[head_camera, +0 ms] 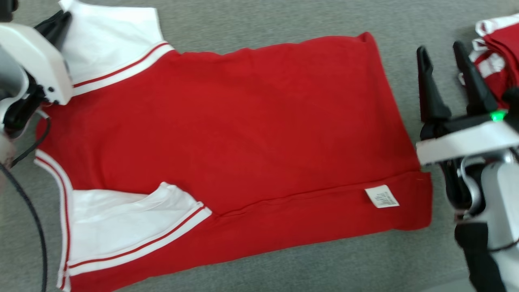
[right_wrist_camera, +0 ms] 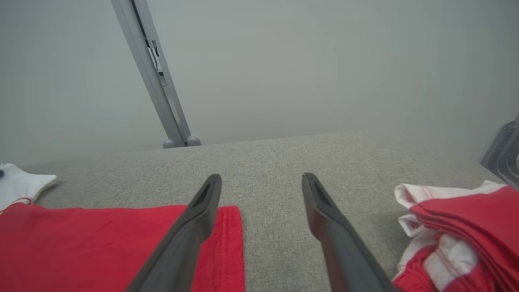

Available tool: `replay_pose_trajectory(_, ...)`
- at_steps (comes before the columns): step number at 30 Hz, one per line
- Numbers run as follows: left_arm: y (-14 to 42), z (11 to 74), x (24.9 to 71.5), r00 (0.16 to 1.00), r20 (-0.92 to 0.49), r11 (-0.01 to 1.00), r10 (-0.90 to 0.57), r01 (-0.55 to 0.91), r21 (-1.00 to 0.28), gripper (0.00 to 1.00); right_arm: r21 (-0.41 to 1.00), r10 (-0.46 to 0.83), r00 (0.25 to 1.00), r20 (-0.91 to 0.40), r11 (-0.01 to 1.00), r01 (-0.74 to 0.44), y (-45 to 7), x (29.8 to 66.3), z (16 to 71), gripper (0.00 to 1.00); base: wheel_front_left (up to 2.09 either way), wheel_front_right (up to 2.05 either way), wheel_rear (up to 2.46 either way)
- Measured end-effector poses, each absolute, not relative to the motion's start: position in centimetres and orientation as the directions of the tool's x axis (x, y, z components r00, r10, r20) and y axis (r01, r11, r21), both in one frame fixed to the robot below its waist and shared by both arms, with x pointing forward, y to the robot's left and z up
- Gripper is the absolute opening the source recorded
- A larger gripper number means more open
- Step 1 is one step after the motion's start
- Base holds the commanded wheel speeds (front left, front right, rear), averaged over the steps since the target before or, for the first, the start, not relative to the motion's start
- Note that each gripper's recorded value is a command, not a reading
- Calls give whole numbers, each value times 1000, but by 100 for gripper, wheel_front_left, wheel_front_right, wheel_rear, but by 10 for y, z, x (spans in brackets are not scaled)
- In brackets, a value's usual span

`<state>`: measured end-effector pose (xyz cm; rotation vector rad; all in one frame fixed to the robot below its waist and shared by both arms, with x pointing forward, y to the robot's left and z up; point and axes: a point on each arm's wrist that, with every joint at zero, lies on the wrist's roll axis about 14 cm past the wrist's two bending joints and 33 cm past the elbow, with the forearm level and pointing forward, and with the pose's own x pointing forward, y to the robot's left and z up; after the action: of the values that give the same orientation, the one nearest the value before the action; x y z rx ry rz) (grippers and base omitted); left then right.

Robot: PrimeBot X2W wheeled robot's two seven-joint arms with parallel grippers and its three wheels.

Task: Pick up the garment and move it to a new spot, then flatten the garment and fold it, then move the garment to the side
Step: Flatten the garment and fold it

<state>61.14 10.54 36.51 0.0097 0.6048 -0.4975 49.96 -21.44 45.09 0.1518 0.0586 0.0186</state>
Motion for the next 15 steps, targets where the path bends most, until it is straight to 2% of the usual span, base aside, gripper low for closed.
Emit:
replay_pose_trajectory(7, 101, 391, 612, 740, -479, 869, -471, 482, -110, 0, 125, 157, 966, -205, 983, -134, -188, 544, 419, 100, 0, 0, 0)
replay_pose_trajectory(14, 110, 399, 608, 759, -453, 871, -468, 482, -92, 0, 148, 234, 902, -363, 970, -192, -163, 549, 371, 100, 0, 0, 0)
replay_pose_trajectory(15, 111, 401, 608, 762, -446, 871, -469, 483, -91, 0, 150, 237, 896, -376, 969, -194, -162, 549, 369, 95, 0, 0, 0)
